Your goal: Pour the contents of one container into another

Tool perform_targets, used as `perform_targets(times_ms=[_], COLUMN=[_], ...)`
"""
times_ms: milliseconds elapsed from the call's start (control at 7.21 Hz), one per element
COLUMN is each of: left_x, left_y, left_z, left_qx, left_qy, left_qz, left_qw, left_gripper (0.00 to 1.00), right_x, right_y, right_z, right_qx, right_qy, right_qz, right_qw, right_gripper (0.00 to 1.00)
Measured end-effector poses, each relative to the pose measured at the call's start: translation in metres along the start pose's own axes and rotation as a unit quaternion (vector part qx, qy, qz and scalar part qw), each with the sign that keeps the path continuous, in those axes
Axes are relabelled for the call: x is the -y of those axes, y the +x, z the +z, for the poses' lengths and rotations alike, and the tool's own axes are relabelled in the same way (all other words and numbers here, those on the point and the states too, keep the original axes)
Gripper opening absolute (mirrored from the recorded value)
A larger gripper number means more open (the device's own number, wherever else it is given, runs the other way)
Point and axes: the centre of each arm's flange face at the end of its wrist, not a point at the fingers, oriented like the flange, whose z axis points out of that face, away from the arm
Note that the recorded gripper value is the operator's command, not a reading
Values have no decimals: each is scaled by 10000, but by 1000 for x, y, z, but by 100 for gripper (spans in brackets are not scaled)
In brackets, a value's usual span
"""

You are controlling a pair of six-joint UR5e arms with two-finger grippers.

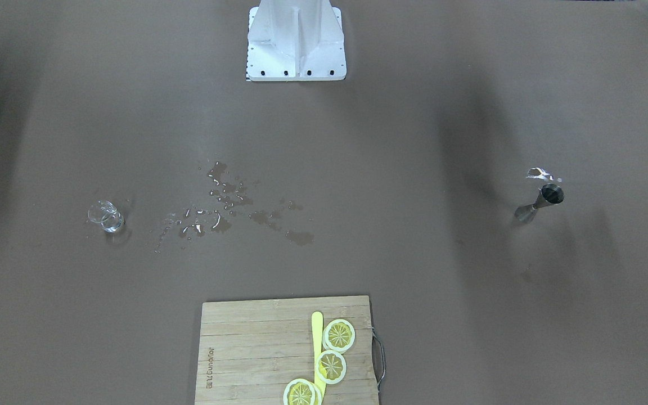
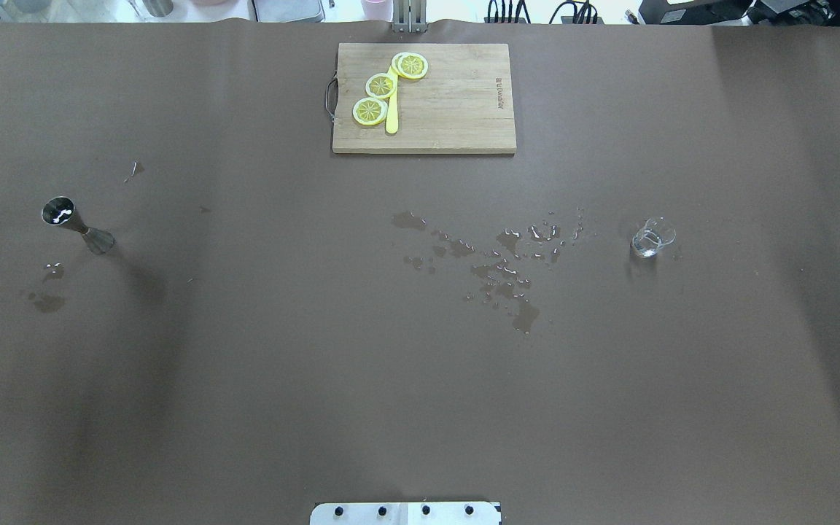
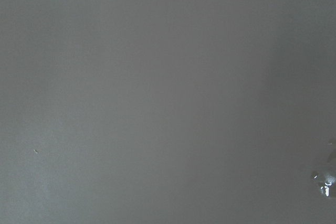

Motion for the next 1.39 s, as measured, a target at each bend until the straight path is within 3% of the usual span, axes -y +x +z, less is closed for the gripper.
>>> perform_targets(times_ms=[277,1387], left_x=[-5,0], left_y=[-9,-18], left_z=[0,4], left_qx=[-18,-33], left_qy=[-1,-43], left_qz=[16,-62], left_qw=[10000,10000], left_gripper=[99,99], right_x=[-2,-1], right_y=[2,1], right_z=[2,1], right_qx=[-5,33], right_qy=[-27,-9], right_qz=[-220,-234], right_qw=[9998,9997], right_gripper=[100,100])
